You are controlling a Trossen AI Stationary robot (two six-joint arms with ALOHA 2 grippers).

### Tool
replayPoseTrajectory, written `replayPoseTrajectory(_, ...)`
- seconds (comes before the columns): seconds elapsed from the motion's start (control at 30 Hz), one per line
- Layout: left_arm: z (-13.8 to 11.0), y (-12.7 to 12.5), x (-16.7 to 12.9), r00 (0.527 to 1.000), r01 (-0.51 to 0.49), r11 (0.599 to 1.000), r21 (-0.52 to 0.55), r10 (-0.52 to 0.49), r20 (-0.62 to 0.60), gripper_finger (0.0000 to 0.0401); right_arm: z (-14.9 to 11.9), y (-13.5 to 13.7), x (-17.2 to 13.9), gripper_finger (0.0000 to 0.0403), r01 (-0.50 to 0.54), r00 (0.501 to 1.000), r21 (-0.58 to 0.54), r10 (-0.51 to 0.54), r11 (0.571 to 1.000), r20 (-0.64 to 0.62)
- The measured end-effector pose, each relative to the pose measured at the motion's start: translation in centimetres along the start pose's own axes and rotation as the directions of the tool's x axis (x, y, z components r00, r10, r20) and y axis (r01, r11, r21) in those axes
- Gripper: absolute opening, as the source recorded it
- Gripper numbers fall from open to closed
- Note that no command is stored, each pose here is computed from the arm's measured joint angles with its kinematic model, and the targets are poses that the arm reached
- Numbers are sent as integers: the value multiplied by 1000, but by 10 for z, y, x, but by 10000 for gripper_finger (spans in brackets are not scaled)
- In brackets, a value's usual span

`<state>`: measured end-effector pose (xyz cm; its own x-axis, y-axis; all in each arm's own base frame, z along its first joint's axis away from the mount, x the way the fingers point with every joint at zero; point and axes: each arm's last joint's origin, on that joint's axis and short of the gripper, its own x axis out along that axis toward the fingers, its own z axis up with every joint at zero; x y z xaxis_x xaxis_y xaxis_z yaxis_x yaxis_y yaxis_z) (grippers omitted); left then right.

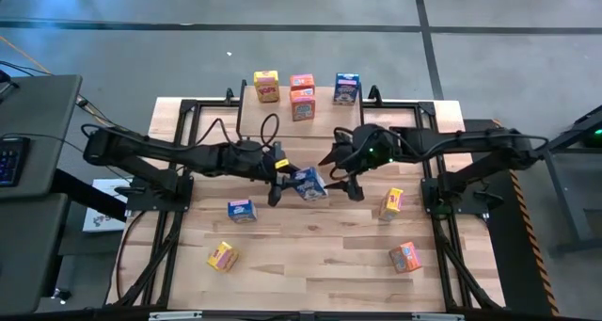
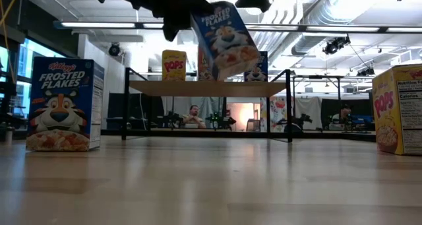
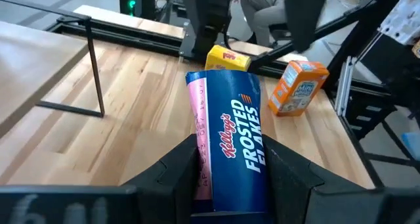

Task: Stack cereal on shelf
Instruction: Put the top blue cereal box on the shelf aligned with the other blue cereal box

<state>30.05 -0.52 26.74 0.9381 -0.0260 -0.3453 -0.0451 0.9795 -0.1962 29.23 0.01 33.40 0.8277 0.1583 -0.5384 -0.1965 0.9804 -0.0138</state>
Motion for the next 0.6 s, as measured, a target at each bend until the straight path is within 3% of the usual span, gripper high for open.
replayPoseTrajectory(0.27,-7,-3,9,1000,-18,996,88,20,-22,136,-2,-2,12,307,52,998,14,-51,999,-25)
replayPoseTrajectory(0.6,-5,-10,12,998,-50,984,170,43,43,136,-2,-3,17,307,47,999,13,-47,999,-16)
